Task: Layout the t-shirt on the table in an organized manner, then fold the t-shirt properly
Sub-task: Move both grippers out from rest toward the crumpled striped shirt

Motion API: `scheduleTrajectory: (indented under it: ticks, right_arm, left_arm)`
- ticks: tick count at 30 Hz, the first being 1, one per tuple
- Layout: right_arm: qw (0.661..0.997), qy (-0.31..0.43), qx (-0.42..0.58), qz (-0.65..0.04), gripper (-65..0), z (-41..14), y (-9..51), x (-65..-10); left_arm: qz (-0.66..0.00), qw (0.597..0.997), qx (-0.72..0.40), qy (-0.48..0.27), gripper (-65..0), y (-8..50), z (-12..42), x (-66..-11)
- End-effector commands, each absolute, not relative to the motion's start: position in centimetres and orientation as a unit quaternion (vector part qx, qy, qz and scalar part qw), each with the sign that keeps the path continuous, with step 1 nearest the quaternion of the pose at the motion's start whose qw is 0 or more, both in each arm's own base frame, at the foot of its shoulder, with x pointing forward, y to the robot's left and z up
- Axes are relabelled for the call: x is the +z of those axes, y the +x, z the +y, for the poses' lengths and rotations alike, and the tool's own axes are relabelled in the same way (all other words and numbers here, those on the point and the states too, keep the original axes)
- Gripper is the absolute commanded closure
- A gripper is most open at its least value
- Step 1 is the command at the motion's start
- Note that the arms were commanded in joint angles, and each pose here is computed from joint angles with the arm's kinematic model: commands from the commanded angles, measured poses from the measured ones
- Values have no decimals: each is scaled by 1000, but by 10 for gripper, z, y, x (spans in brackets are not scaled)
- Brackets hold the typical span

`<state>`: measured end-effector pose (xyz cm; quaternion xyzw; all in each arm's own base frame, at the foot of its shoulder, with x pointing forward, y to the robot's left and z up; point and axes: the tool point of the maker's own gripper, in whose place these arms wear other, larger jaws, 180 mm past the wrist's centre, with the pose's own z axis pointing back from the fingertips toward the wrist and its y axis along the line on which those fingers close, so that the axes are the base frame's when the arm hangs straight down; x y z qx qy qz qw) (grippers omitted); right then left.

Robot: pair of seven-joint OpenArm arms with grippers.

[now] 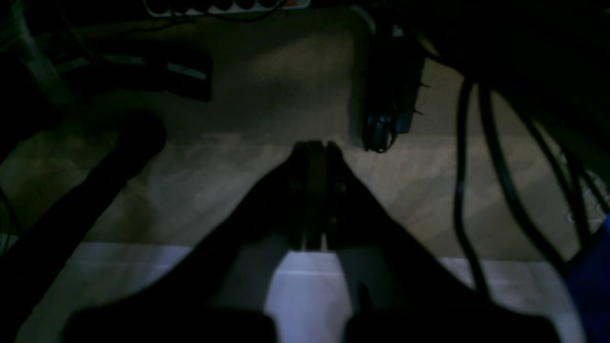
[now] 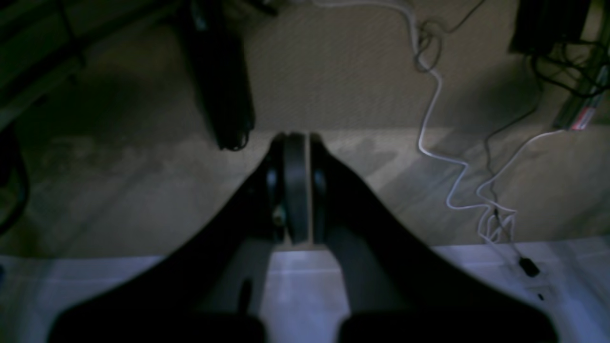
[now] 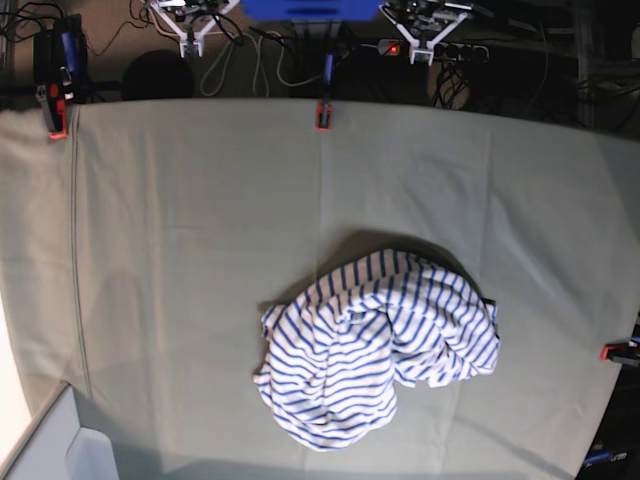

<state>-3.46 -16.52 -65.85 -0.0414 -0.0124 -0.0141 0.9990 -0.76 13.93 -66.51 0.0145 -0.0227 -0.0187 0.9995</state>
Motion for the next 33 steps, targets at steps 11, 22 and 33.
scheduleTrajectory:
  ticks: [11,22,33]
  right_arm:
    - [999,-30,-14,-18,0,-162,-50,-654]
    - [989,-30,-3,-145,0,-157,-32,-595]
    - [965,-55,-7,-257,0,-175,-4,-505]
  left_arm:
    - [-134,990,-29,17,0,-5,150,-637]
    - [-185,982,-43,17,0,-6,157,-605]
    - [-284,958,-44,-6,0,13,135,-530]
